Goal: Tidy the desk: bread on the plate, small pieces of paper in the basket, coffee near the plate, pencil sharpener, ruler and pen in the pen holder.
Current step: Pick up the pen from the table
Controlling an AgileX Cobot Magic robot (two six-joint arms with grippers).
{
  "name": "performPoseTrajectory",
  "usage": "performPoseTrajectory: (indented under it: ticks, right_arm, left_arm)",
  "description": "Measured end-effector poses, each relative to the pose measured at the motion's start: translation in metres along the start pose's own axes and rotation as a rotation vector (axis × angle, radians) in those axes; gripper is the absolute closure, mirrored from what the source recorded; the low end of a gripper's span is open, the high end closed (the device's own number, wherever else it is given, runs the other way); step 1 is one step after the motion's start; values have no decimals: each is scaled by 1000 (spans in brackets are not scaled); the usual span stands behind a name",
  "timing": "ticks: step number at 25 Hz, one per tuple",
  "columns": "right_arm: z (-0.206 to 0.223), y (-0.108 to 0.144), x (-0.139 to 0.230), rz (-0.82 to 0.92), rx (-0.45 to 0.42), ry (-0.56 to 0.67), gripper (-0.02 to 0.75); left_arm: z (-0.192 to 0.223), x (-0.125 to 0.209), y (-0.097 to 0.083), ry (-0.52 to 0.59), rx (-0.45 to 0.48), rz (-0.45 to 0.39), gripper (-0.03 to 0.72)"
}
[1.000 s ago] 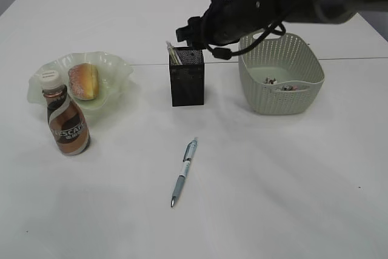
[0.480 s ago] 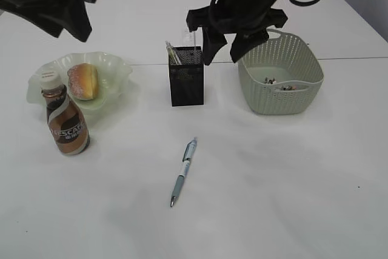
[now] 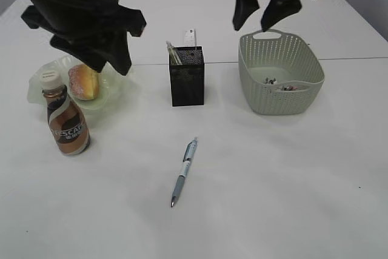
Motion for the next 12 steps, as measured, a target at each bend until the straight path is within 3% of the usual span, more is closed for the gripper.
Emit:
performPoseTrajectory:
  ticks: [4,8,12]
  right_arm:
    - [-10,-57,-19,122,33,-32,324]
    - [-22,-114,-30,214,81,-66,324]
    - [-33,-157,-34,288,117,-91,324]
  left_arm:
    - [20,-2,-18,26,28,19,381]
    - [51,-1,-28,88,73,-12,381]
    - [90,4,-37,168,87,-15,381]
Point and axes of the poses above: a point on each arm's last joint axis where the gripper is mounted, z pointing out along that axis toward the gripper, y along the wrist's bending axis when the last joint is at zero, x = y × z, the point moved 4 cm from there along z, pointing out along that axis toward the gripper, and after that the axes turned 12 degrees about z, right-handed, at the moved point
